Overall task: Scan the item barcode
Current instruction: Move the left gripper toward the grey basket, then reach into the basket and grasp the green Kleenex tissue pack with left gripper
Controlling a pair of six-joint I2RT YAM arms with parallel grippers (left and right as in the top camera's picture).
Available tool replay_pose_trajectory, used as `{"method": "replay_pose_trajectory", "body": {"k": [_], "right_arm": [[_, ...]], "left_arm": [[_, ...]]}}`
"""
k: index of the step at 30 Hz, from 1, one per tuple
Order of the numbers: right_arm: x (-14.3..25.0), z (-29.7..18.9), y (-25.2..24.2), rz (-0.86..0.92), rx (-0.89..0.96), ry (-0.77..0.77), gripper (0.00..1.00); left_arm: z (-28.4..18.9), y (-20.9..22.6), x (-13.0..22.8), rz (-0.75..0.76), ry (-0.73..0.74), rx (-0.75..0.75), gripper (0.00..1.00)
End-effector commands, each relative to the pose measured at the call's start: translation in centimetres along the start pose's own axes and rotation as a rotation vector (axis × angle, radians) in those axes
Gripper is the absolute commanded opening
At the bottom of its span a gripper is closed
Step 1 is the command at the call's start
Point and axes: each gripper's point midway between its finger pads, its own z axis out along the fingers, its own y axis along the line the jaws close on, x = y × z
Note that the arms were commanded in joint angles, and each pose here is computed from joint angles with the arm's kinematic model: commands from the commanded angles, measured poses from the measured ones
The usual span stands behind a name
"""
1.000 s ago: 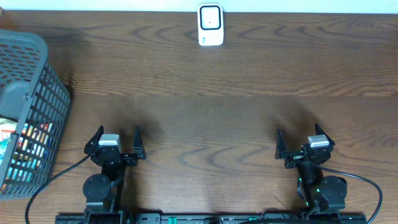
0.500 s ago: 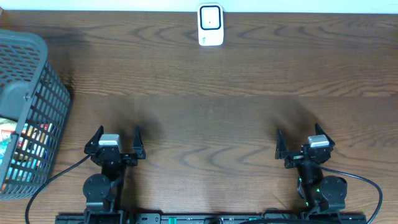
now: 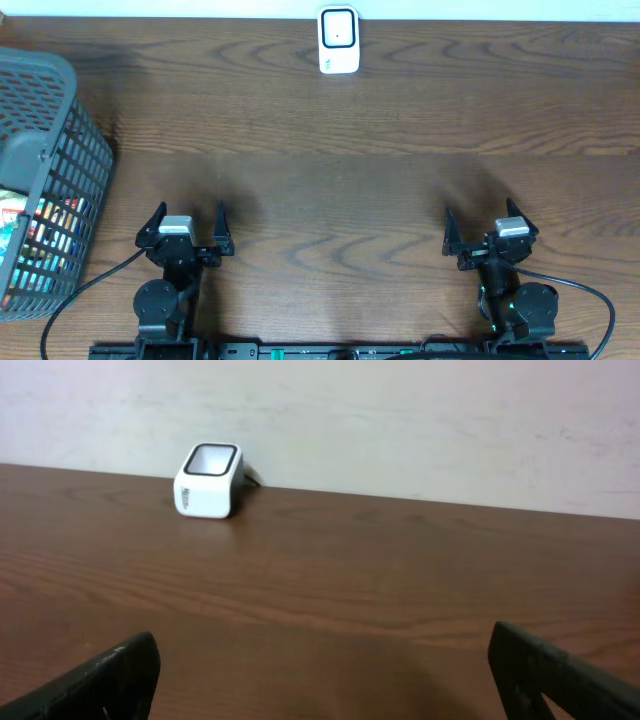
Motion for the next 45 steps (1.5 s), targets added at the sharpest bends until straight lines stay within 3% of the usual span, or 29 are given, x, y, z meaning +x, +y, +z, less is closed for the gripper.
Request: {"method": "replay_pose_trajectory", "body": {"k": [1,18,22,27,30,33,38,40,42,45], "right_arm": [[0.1,0.0,-0.1,-0.008,0.004,0.001,0.99],[0.1,0.0,-0.1,-0.008,0.004,0.001,0.99],[0.1,0.0,-0.1,-0.008,0.004,0.001,0.99],[0.1,0.0,-0.1,-0.008,0.004,0.001,0.99],[0.1,0.0,-0.1,-0.008,0.004,0.001,0.99],[0.1,0.0,-0.1,-0.008,0.004,0.001,0.99],[0.1,0.0,-0.1,-0.008,0.004,0.001,0.99],[0.1,0.0,-0.1,-0.008,0.005,0.001,0.99],[0.1,0.0,-0.1,-0.008,0.004,0.001,0.99],[0.1,0.0,-0.1,-0.008,0.004,0.001,0.99]], "left_arm": [[0.0,-0.3,1.4,0.012,0.046,0.021,0.98],[0.0,-1.4,0.1,0.010,-0.006,0.086,0.98],[-1.6,-5.1,-6.3,0.042,-0.272,0.298,0.98],[-5.6,-5.3,-14.6,-0.019,-0.597,0.324,0.98],[-7.5,-3.4,-19.6,-0.043,-0.700,0.212,0.98],[-6.8,0.4,-23.5,-0.052,-0.669,-0.043,0.98],[-1.4,3.1,-28.7,0.194,-0.380,-0.269,0.97],[1.3,6.3,-30.6,0.234,-0.236,-0.462,0.97],[3.6,11.4,-33.7,0.267,-0.094,-0.748,0.98],[4.5,15.3,-34.7,0.273,-0.017,-0.881,0.98]]}}
